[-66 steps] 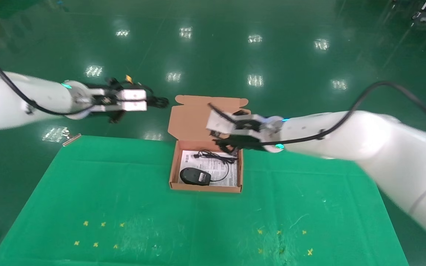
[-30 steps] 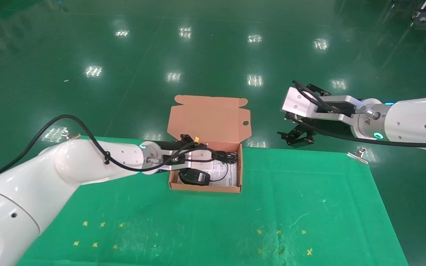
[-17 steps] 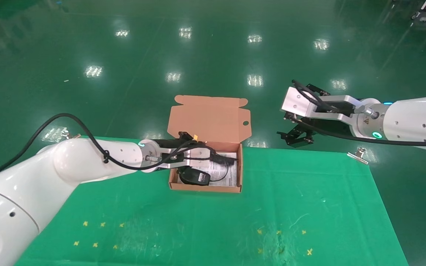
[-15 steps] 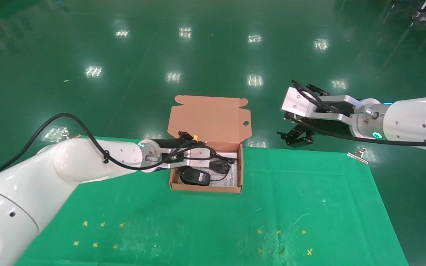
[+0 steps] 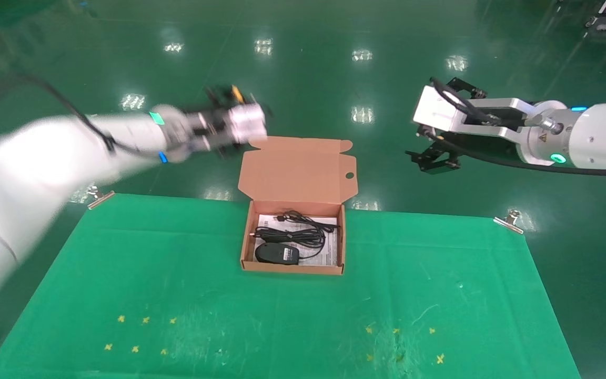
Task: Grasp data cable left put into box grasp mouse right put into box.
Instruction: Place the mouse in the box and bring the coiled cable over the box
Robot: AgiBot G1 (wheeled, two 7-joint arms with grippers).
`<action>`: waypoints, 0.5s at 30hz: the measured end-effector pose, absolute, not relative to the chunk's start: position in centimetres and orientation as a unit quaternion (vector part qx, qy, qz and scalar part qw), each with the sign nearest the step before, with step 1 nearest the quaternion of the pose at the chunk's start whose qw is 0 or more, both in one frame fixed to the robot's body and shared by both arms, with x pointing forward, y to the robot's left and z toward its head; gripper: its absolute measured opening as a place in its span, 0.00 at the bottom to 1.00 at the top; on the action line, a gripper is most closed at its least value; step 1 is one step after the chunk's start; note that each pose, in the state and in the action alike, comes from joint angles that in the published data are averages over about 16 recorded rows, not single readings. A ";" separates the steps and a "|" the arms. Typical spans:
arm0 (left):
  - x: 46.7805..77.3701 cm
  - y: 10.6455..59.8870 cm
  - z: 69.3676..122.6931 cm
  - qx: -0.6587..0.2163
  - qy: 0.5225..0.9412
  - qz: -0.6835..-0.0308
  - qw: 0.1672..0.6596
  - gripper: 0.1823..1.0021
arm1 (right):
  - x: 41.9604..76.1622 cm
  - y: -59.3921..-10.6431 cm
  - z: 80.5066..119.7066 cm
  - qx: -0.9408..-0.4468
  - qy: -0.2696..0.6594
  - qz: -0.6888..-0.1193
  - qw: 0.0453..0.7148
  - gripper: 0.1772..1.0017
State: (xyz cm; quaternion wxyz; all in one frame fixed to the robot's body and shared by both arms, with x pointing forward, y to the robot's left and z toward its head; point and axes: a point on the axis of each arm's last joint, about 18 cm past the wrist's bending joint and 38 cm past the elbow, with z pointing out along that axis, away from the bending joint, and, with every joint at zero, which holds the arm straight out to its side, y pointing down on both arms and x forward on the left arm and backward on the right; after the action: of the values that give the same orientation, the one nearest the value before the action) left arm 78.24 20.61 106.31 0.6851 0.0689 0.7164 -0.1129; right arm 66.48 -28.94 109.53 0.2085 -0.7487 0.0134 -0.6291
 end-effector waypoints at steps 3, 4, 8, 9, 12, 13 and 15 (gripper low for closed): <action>78.3 22.1 108.5 0.051 0.702 -0.098 0.704 0.58 | 66.2 -29.0 110.1 -0.749 0.007 -0.631 0.201 1.00; 78.2 22.5 108.9 0.045 0.699 -0.095 0.707 0.61 | 66.1 -29.0 110.1 -0.750 0.006 -0.630 0.200 1.00; 78.2 23.9 109.1 0.026 0.701 -0.098 0.706 0.71 | 65.7 -28.9 109.6 -0.760 0.005 -0.616 0.205 1.00; 78.2 24.1 108.8 0.021 0.703 -0.105 0.703 0.74 | 65.6 -28.9 109.4 -0.763 0.007 -0.612 0.209 1.00; 78.1 24.6 107.8 0.006 0.713 -0.134 0.688 0.82 | 65.4 -28.8 108.5 -0.772 0.013 -0.594 0.227 1.00; 78.0 24.8 107.4 0.001 0.716 -0.145 0.683 0.83 | 65.3 -28.7 108.2 -0.775 0.015 -0.588 0.233 1.00; 77.7 24.9 106.4 -0.008 0.724 -0.174 0.668 0.87 | 65.1 -28.6 107.4 -0.781 0.019 -0.572 0.249 1.00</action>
State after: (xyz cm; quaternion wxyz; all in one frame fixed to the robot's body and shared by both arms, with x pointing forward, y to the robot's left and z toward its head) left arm 77.74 24.93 106.35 0.6680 -0.0080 0.7236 -0.1735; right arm 65.11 -28.64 107.40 0.2490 -0.7811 0.0194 -0.5722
